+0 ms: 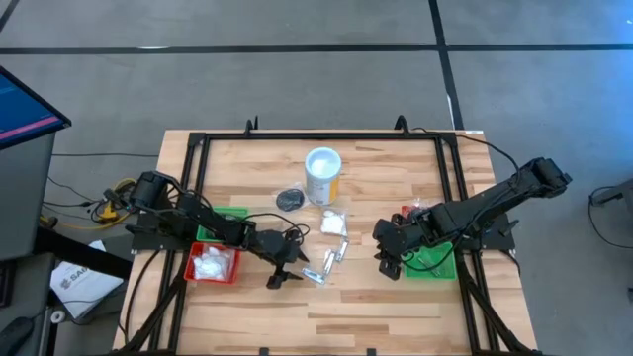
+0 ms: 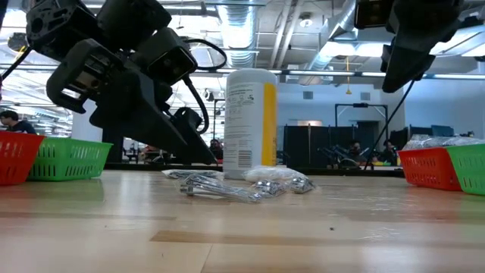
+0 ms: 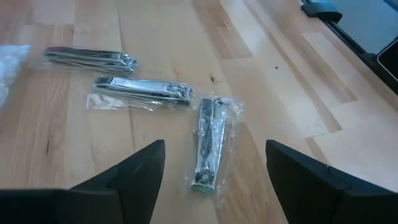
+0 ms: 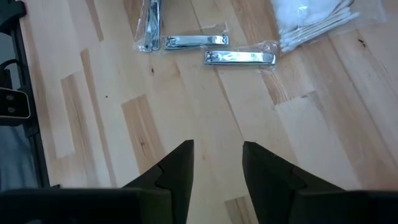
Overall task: Pick & Place Travel size toiletries
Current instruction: Put the nail cutter into the right green bin
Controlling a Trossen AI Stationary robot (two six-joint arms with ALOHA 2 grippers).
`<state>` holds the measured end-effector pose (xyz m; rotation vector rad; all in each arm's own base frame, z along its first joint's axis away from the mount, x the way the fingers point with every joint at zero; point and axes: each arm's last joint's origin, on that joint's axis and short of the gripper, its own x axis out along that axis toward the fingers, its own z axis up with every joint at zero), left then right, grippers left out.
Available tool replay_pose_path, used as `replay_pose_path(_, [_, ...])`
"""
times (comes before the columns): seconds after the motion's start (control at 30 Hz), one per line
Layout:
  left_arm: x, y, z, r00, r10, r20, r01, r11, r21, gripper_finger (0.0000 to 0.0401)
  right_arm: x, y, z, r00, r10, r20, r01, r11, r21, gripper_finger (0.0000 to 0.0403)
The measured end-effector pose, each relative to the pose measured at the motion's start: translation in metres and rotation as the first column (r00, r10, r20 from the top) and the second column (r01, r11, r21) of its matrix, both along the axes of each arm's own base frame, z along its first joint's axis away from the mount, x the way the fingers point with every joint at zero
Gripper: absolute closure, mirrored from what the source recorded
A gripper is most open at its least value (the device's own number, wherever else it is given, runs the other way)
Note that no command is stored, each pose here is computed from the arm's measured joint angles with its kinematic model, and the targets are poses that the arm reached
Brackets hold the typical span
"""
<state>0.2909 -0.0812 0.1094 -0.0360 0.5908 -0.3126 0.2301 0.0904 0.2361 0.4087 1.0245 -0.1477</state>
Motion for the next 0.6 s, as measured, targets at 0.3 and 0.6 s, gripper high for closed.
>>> replay_pose_path(0.3, [0.002, 0.000, -0.010, 1.000, 0.007, -0.004, -0.007, 1.000, 0.010, 0.0141, 0.000, 0.000, 0.000, 1.000, 0.012, 0.001, -0.012, 1.000, -0.007, 0.0275])
replay_pose_path(0.6, [0.004, -0.002, -0.029, 1.000, 0.019, -0.021, -0.018, 0.999, 0.035, 0.0144, 0.001, 0.000, 0.001, 1.000, 0.018, 0.013, -0.017, 1.000, -0.006, 0.0275])
